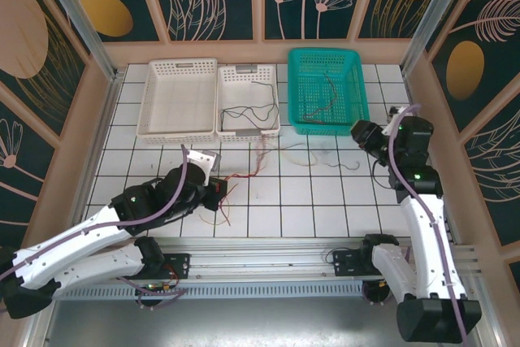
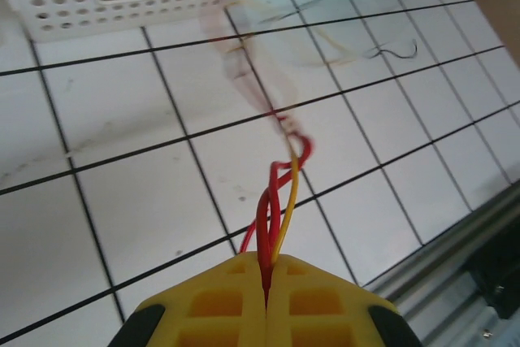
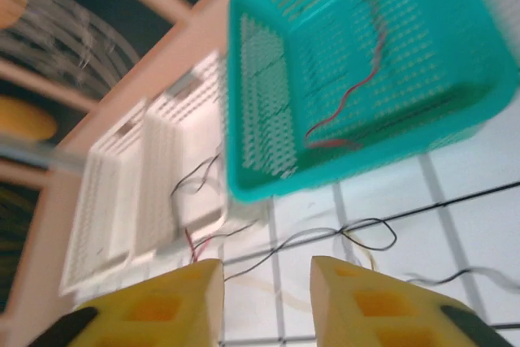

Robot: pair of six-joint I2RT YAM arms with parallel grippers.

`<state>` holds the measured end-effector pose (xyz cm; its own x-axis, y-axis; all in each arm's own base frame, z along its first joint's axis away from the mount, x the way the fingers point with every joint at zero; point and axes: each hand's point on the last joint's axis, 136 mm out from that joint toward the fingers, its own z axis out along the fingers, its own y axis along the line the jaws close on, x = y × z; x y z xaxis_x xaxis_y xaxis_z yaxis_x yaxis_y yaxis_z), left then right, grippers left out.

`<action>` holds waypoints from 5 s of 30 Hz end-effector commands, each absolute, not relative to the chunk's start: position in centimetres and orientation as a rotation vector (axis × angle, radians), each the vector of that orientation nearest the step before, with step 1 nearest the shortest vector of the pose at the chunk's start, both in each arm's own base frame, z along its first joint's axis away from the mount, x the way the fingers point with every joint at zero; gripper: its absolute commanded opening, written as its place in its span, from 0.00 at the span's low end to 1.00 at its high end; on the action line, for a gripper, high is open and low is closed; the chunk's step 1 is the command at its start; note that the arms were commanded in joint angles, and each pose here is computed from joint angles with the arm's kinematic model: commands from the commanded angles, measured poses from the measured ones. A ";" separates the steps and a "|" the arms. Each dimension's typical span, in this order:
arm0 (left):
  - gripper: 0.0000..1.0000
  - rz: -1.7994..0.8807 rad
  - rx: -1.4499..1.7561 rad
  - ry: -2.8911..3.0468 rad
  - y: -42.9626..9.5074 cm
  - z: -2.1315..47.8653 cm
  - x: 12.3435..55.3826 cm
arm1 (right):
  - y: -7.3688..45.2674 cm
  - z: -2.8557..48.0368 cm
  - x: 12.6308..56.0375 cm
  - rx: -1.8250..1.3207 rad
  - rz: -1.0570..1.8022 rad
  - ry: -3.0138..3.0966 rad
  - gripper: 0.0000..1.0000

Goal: Untangle the cables

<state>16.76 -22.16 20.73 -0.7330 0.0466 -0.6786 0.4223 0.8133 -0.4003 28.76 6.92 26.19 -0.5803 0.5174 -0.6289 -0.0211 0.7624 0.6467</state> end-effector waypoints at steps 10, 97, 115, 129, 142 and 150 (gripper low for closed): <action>0.00 -1.066 0.407 2.182 -28.0 22.6 16.5 | 23.7 26.3 22.4 -0.359 1.245 2.037 0.56; 0.52 -1.424 0.093 2.004 -28.0 23.2 16.5 | 32.3 22.7 10.8 -0.816 1.434 1.860 0.00; 0.00 -1.390 0.148 2.033 -28.6 23.0 16.5 | 32.2 22.7 11.1 -0.819 1.395 1.887 0.00; 0.00 -1.206 0.039 2.077 -25.0 21.4 17.2 | 29.4 22.8 12.8 -0.703 1.297 1.907 0.00; 0.00 -0.871 -0.114 2.096 -18.0 22.2 18.1 | 14.3 25.8 21.9 0.003 0.722 1.978 0.00; 0.00 -0.859 -0.116 1.996 -15.3 27.9 17.5 | 9.4 21.5 23.5 0.289 0.536 2.101 0.00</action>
<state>17.56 -17.01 26.29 -0.6059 -0.4126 -0.6802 0.2487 0.7139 -0.6546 23.39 11.83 24.13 -0.5187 0.3559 -0.7774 -0.1533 0.8558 0.4941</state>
